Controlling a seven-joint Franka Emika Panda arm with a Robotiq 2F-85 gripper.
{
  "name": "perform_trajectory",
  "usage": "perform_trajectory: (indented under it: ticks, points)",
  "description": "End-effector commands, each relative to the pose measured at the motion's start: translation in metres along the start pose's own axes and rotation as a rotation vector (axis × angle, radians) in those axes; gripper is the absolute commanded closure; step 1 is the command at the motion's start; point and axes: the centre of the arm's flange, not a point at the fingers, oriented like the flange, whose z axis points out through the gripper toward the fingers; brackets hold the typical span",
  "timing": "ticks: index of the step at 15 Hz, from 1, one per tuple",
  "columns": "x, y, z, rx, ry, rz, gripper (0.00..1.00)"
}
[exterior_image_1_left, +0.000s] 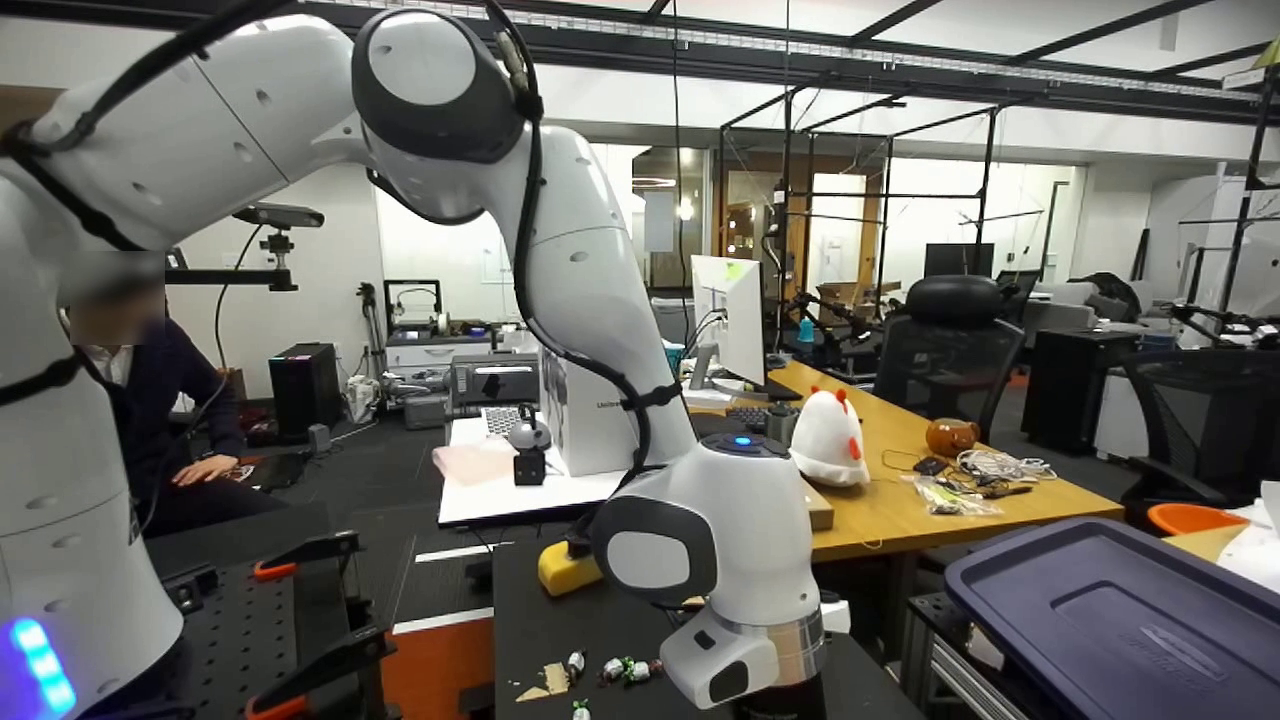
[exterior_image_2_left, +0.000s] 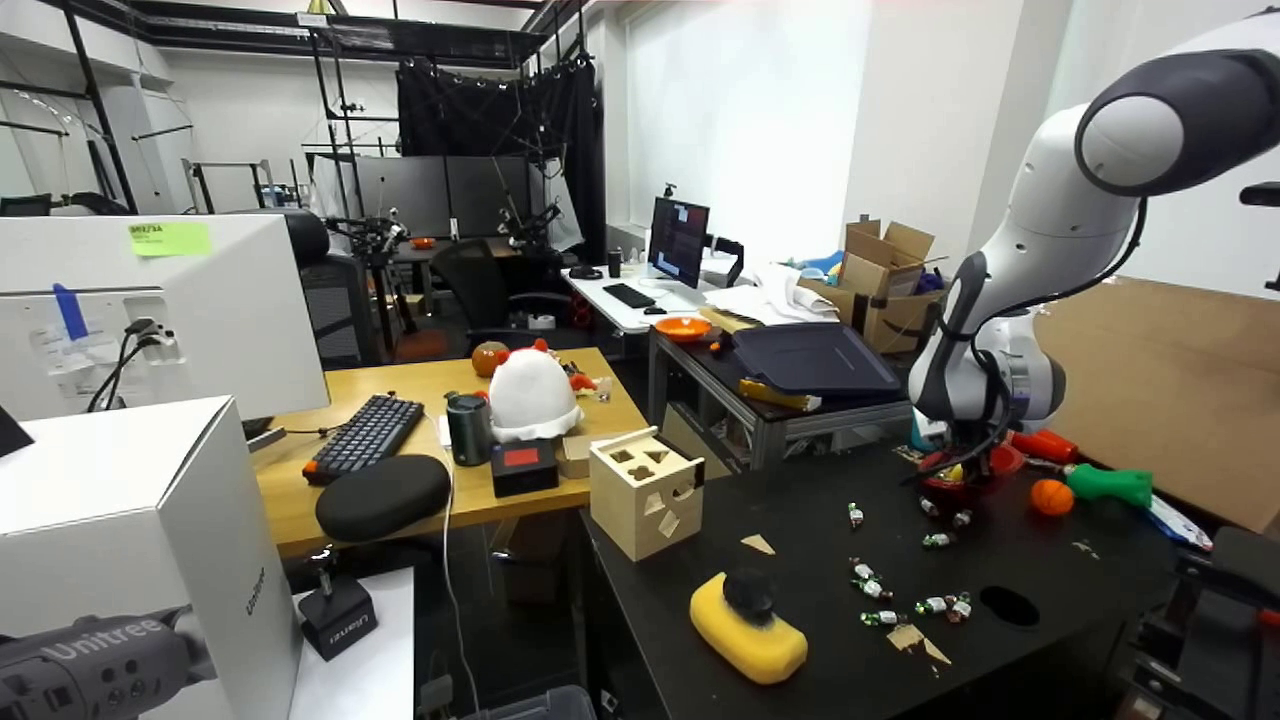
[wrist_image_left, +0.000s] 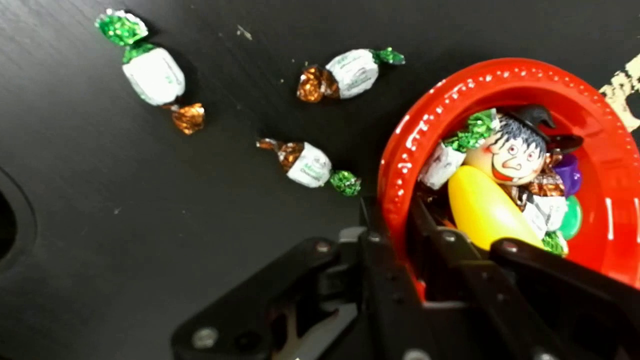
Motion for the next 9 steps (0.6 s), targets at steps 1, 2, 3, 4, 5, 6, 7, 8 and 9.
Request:
perform_trajectory:
  ticks: [1, 2, 3, 4, 5, 6, 7, 8, 9]
  points:
    - [-0.004, 0.001, -0.011, 0.009, -0.074, -0.028, 0.96]
    - [-0.009, 0.001, -0.01, 0.01, -0.094, -0.038, 0.96]
    - [-0.013, 0.001, -0.009, 0.007, -0.11, -0.052, 0.96]
    - [-0.018, 0.001, -0.008, 0.004, -0.129, -0.063, 0.96]
    - [-0.022, 0.0, -0.007, -0.002, -0.145, -0.075, 0.96]
    - [-0.025, 0.0, -0.007, -0.004, -0.155, -0.083, 0.96]
    - [-0.026, 0.0, -0.006, -0.007, -0.165, -0.089, 0.96]
    - [-0.026, -0.001, -0.005, -0.006, -0.172, -0.094, 0.96]
    - [-0.025, -0.001, -0.004, -0.009, -0.177, -0.095, 0.96]
